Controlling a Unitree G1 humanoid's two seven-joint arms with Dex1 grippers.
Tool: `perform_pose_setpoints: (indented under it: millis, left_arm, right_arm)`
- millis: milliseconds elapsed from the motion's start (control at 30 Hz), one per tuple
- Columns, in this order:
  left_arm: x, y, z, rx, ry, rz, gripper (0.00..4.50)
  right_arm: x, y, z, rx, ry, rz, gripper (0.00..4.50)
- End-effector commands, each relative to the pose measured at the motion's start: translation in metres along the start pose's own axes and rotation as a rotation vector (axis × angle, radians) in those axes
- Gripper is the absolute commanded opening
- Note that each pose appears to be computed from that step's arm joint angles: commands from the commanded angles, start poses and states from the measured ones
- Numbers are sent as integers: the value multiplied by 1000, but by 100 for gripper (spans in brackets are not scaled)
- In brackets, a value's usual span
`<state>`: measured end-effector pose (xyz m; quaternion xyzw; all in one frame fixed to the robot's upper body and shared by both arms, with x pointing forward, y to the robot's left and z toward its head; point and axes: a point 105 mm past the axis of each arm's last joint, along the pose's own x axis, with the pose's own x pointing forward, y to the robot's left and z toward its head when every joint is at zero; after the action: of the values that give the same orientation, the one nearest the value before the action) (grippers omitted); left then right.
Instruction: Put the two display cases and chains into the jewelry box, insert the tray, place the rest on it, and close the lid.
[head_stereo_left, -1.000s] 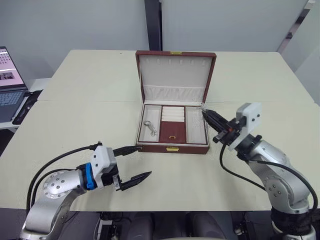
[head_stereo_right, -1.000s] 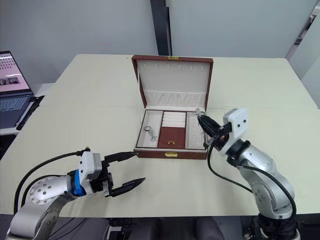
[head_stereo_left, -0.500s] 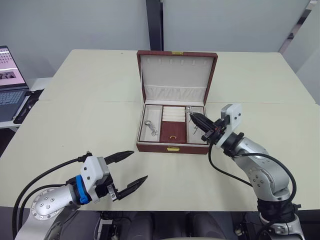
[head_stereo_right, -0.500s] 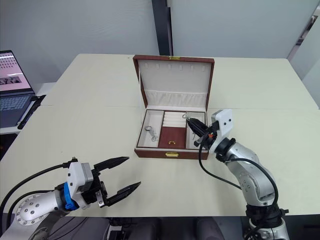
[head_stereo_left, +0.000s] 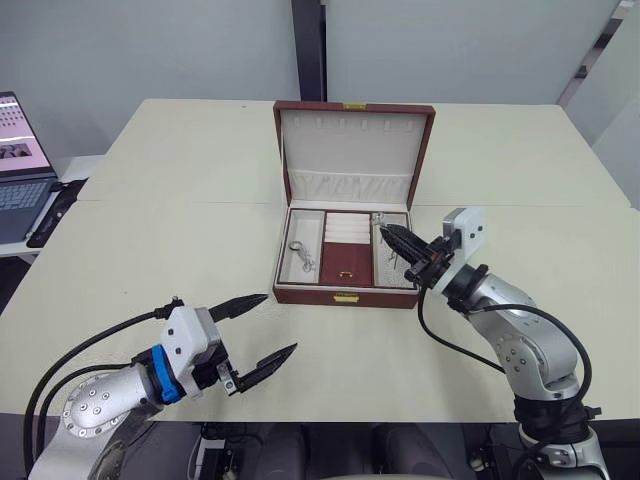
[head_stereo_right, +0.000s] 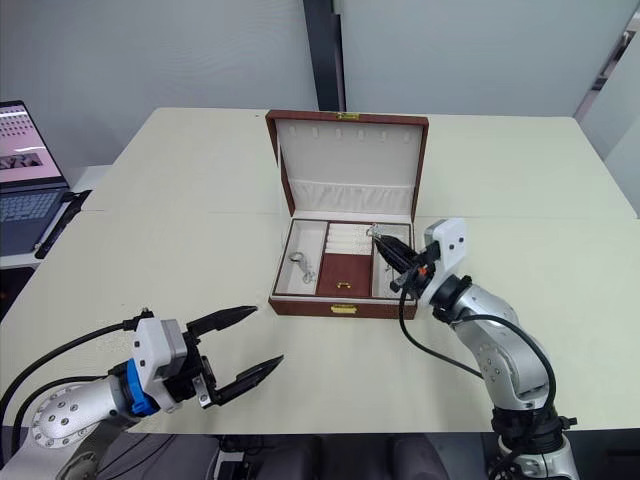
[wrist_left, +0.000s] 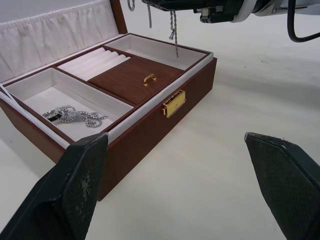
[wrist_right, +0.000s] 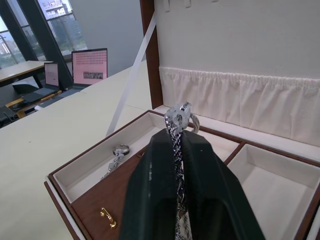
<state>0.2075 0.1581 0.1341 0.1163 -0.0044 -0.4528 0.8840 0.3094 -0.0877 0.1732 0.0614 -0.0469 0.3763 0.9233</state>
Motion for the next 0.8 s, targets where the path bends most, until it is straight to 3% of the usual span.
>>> perform_pose_setpoints:
  millis: [33, 300, 367, 567, 800]
  left_arm:
    - [3, -1, 11, 20, -28, -14, 450]
    - [7, 3, 13, 2, -26, -14, 450]
    - [8, 4, 13, -13, -22, -9, 450]
    - [-6, 15, -9, -161, 95, 32, 450]
    - [-48, 63, -27, -197, 185, 230, 450]
  right_arm:
    - [-5, -1, 15, -27, -59, -6, 150]
    - [-7, -3, 17, -25, -66, -24, 374]
    - [-8, -4, 17, -27, -63, -24, 448]
    - [-28, -15, 4, -154, 75, 62, 448]
    - [-75, -77, 1, -274, 276, 48, 448]
